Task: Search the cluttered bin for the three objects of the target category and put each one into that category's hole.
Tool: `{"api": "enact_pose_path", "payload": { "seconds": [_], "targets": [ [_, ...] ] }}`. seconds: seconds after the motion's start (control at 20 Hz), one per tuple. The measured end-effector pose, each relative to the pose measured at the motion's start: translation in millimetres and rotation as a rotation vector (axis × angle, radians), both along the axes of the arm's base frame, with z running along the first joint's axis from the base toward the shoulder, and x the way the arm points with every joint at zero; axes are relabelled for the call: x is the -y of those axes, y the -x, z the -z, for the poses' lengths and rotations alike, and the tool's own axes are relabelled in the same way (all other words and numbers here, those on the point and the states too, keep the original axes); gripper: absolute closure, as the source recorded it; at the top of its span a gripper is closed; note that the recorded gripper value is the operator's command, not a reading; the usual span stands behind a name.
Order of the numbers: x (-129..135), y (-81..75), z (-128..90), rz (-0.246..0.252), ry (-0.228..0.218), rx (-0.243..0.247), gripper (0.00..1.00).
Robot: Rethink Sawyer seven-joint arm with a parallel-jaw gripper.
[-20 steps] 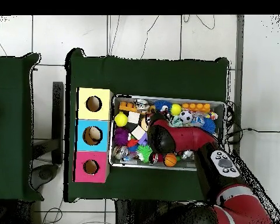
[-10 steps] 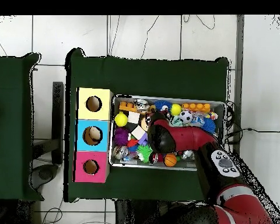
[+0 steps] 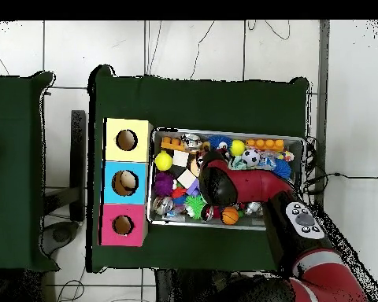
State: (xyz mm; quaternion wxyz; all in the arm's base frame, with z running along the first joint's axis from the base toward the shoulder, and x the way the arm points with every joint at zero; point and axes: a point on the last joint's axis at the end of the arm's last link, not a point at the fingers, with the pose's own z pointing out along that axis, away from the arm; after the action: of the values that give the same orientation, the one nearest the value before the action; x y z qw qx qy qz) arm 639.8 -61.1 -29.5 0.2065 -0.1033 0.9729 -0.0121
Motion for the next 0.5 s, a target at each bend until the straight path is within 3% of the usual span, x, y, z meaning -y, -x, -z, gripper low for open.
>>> {"api": "enact_pose_path", "payload": {
  "seconds": [0.15,0.2,0.5],
  "targets": [
    [0,1.5,-10,0.020,-0.005,-0.057,1.00],
    [0,4.6,-22,0.039,-0.008,-0.115,1.00],
    [4,12.9,-57,0.077,-0.006,-0.246,1.00]
  ]
}}
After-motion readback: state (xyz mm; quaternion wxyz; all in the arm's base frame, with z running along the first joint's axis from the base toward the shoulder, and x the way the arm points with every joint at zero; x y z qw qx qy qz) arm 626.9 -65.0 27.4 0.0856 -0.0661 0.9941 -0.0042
